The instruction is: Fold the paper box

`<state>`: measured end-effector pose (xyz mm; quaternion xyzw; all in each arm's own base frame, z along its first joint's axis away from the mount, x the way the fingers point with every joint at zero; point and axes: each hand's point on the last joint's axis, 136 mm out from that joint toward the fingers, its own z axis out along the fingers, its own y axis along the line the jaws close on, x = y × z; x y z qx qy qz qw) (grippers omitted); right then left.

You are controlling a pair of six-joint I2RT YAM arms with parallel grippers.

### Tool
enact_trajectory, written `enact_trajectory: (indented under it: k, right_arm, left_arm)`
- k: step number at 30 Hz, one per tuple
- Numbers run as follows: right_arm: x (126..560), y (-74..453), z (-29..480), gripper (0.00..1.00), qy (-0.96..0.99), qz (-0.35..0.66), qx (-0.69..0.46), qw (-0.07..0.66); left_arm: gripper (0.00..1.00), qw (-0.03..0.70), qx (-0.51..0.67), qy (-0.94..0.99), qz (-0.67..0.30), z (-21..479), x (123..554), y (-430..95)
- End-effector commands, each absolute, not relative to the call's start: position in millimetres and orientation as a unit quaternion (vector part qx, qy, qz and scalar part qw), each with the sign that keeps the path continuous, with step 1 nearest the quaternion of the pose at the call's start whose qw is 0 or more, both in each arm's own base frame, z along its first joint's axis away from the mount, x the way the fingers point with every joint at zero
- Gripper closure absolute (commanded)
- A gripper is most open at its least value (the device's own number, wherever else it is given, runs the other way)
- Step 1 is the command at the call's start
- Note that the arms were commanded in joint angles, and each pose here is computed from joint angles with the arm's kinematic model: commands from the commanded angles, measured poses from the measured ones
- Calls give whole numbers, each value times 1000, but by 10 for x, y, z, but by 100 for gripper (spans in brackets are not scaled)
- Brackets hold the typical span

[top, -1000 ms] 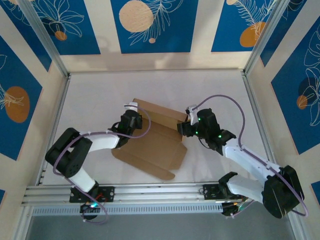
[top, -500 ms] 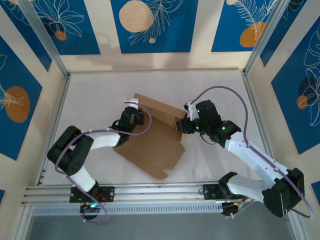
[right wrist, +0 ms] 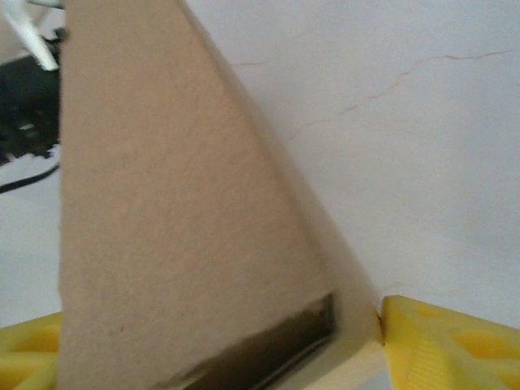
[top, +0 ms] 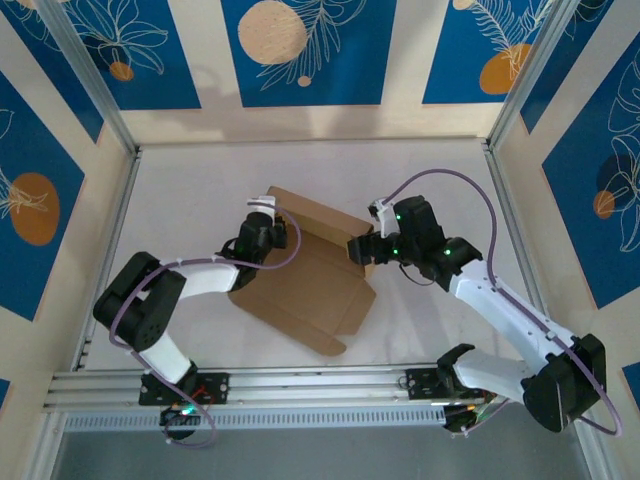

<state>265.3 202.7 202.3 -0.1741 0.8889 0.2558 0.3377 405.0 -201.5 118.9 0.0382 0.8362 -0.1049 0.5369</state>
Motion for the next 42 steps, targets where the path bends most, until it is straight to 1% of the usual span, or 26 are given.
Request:
enact_trajectory:
  k: [1, 5, 8, 9, 12, 15, 17, 20, 23, 26, 27, 28, 30, 32, 35, 37, 39, 42]
  right_arm:
    - [2503, 2268, 2320, 22, 859, 332, -201, 332]
    - [2686, 2134, 2169, 15, 884, 277, -173, 334]
    - [2792, 2110, 2142, 2, 884, 258, -169, 352]
    - [2810, 2121, 2152, 1, 881, 257, -173, 356]
    - [2881, 2096, 2163, 1, 885, 245, -168, 358]
    - [2947, 2012, 2231, 1, 884, 233, -155, 375]
    - [3012, 1911, 2250, 1, 888, 225, -132, 380]
    - [3113, 1771, 2264, 1, 893, 239, -82, 373]
    - [3145, 1806, 2336, 0, 879, 287, -75, 374]
    - [2975, 2120, 2573, 0, 830, 386, -150, 375]
    - [2942, 2176, 2622, 0, 820, 401, -163, 376]
    - [2958, 2181, 2632, 0, 820, 398, -163, 378]
    - [3072, 2087, 2586, 0, 837, 360, -140, 387]
    - [3154, 1951, 2609, 0, 843, 328, -116, 409]
    - [3171, 1823, 2831, 5, 834, 303, -103, 449]
    - [3130, 1827, 3027, 13, 823, 300, -114, 469]
    - [3068, 1878, 3202, 23, 813, 301, -133, 480]
    - [3041, 1936, 3314, 36, 810, 321, -141, 471]
  left_arm:
    - [100, 567, 15, 817, -107, 1443, 4130, -1936]
    - [100, 571, 15, 813, -113, 1530, 4133, -1949]
    - [100, 570, 14, 813, -116, 1562, 4136, -1958]
    - [100, 569, 13, 814, -114, 1560, 4138, -1953]
    - [100, 569, 13, 816, -103, 1563, 4143, -1919]
    - [100, 565, 20, 820, -93, 1540, 4152, -1911]
    - [100, 566, 22, 819, -94, 1543, 4152, -1915]
    - [100, 569, 19, 817, -96, 1556, 4149, -1909]
    - [100, 571, 21, 815, -96, 1575, 4149, -1912]
    - [100, 567, 21, 818, -95, 1555, 4167, -1904]
    - [100, 567, 22, 818, -95, 1554, 4172, -1909]
    - [100, 566, 22, 819, -94, 1543, 4178, -1907]
    - [100, 565, 24, 820, -95, 1537, 4195, -1918]
    - [100, 564, 30, 820, -92, 1537, 4206, -1931]
    - [100, 561, 50, 821, -93, 1534, 4226, -1981]
    - [100, 553, 68, 824, -102, 1512, 4237, -2062]
    - [100, 546, 78, 826, -113, 1485, 4245, -2138]
    - [100, 538, 77, 830, -122, 1435, 4259, -2182]
